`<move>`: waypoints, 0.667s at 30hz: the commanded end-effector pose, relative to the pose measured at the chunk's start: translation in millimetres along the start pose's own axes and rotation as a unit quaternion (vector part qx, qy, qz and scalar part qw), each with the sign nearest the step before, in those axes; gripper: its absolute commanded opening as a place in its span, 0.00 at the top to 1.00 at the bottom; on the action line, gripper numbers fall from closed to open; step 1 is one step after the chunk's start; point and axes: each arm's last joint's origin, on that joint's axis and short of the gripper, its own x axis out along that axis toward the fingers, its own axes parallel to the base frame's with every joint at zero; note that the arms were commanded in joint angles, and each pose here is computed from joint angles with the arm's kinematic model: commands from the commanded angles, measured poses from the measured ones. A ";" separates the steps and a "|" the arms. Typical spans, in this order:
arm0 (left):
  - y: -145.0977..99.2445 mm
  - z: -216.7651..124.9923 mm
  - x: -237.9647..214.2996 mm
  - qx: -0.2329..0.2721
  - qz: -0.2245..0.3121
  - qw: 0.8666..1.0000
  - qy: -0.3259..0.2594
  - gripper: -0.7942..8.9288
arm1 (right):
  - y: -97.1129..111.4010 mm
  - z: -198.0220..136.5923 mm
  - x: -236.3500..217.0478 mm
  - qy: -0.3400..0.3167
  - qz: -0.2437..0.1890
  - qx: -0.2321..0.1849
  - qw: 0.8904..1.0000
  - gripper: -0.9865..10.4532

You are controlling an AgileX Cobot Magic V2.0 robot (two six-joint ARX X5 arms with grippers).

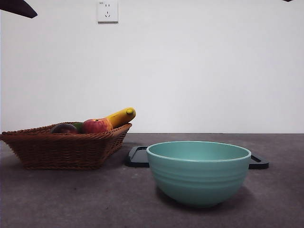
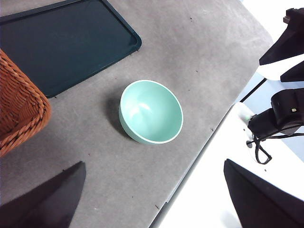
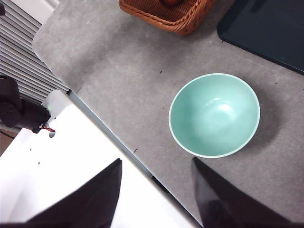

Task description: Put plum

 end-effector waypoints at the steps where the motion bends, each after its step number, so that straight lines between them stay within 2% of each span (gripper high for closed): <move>1: -1.7 4.4 -1.6 0.008 -0.005 1.000 -0.006 0.55 | 2.7 3.4 -1.9 -0.006 0.004 -0.009 1.000 0.78; 4: -1.7 4.6 -1.6 0.008 -0.005 1.000 -0.007 0.79 | 2.7 3.5 -1.9 -0.006 0.003 -0.021 1.000 0.91; 6: -1.7 5.0 -1.6 0.010 -0.004 1.000 -0.009 0.92 | 2.7 3.7 -1.9 -0.007 0.003 -0.023 1.000 0.91; 20: -1.8 5.0 -1.8 0.010 -0.004 1.000 -0.009 0.91 | 3.1 4.8 -1.9 -0.012 0.005 -0.026 1.000 0.91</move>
